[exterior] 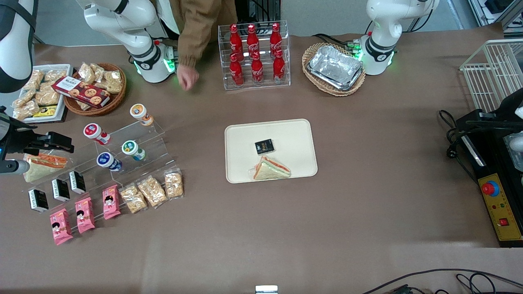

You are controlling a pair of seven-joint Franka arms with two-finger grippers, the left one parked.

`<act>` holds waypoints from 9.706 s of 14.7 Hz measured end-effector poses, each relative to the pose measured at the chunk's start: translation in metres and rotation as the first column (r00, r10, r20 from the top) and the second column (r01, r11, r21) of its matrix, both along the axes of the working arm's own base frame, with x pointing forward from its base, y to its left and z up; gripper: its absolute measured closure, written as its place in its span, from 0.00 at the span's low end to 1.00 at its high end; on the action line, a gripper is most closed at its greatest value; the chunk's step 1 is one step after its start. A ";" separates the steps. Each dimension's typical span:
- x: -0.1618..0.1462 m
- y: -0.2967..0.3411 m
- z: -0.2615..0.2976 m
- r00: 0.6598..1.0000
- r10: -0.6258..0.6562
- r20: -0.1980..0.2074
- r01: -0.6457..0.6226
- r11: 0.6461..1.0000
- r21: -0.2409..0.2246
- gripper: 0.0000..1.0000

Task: Place green gum on tray

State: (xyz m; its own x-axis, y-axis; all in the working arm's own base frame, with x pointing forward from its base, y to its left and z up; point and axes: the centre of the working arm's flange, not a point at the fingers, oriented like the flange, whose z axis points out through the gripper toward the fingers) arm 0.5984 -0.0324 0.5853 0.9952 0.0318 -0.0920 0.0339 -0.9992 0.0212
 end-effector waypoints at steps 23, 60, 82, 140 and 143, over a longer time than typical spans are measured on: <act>-0.075 0.028 -0.143 0.997 0.003 0.079 -0.006 0.999 0.046 0.00; -0.149 0.043 -0.270 0.984 -0.065 0.168 0.056 0.997 0.054 0.30; -0.111 0.043 -0.203 0.993 -0.067 0.096 0.062 0.997 0.051 0.15; -0.111 0.047 -0.262 0.988 -0.116 0.098 0.113 0.993 0.038 0.41; -0.092 0.048 -0.224 0.992 -0.113 0.060 0.111 0.993 0.035 0.41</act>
